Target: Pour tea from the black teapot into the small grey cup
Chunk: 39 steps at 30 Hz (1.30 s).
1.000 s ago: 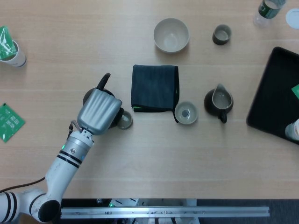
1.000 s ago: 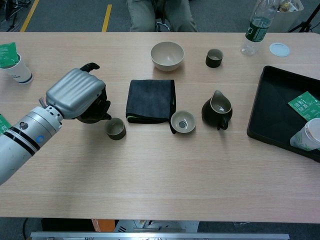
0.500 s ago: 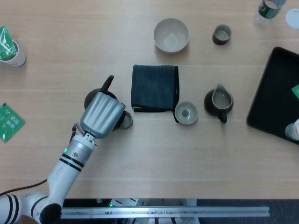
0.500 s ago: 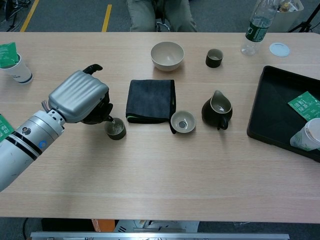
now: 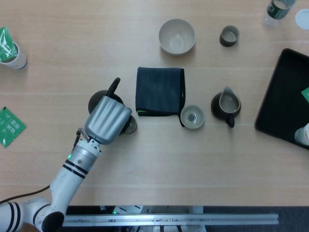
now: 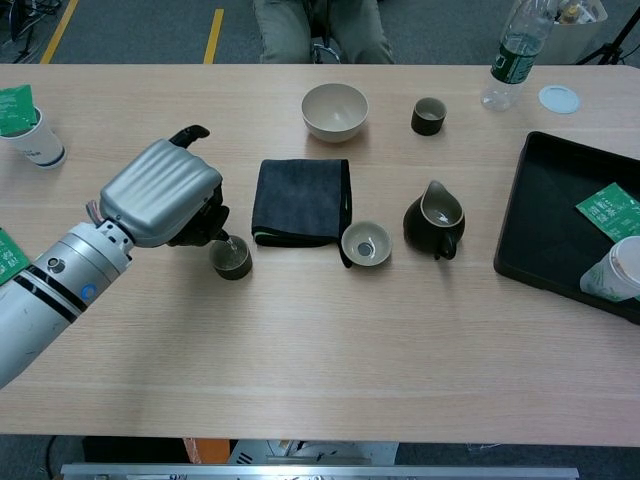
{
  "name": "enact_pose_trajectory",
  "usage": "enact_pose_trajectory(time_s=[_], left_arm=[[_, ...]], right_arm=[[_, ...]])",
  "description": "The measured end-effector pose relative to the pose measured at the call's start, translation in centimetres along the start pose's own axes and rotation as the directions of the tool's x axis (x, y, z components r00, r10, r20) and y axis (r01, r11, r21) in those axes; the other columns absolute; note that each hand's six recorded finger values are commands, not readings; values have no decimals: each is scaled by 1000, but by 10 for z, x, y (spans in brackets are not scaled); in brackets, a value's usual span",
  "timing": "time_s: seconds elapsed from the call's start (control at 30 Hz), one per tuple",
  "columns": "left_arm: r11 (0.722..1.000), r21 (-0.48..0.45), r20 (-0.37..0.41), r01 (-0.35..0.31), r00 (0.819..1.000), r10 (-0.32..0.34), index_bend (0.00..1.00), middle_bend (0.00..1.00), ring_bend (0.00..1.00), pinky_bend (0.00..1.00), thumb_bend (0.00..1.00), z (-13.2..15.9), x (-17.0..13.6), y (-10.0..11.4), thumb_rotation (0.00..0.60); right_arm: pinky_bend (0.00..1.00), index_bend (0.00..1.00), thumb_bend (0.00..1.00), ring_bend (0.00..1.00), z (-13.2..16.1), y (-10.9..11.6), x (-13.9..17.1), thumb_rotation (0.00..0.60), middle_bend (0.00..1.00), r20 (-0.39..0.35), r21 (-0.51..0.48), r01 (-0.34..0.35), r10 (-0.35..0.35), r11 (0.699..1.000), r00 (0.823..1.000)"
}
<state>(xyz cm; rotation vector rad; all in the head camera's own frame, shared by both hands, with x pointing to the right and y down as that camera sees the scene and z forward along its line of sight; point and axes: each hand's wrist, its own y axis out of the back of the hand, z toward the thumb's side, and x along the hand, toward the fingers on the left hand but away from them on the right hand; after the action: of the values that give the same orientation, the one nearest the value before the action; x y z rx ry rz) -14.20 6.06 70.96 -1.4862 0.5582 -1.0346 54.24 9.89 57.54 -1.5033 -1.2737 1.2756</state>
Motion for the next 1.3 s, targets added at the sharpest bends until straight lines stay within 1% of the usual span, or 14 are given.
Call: enact_pose_trajectory(time_s=[0.2,0.67,0.87,1.0,1.3], left_arm=[[1000,16,5,-6,1000,6,933,1000,872,131,559,1,0,0,540],[1000,-6,1,0,1000,0,932,1000,872,131,559,-1,2,-1,542],[999,-39,-1,10,1000,-10,932,1000,872,131,559,-6,5,-2,539],[997,-77,-3,22,1000,-22,931,1000,872,131,559,-9,6,-3,541],[991,-135,-12,26,1000,-28,929,1000,872,131,559,-18,9,-3,541]], right_arm=[[286,316,110,225,0,0,0,600,347,0,-2,0,0,1000,1000],[286,316,111,224,0,-1,-1,600,347,2,0,-2,2,1000,1000],[286,316,110,225,0,-2,-1,600,347,5,1,-2,2,1000,1000],[286,316,110,225,0,-3,-1,600,347,6,2,-5,5,1000,1000],[286,316,110,225,2,-2,-2,600,347,8,9,-5,5,1000,1000]])
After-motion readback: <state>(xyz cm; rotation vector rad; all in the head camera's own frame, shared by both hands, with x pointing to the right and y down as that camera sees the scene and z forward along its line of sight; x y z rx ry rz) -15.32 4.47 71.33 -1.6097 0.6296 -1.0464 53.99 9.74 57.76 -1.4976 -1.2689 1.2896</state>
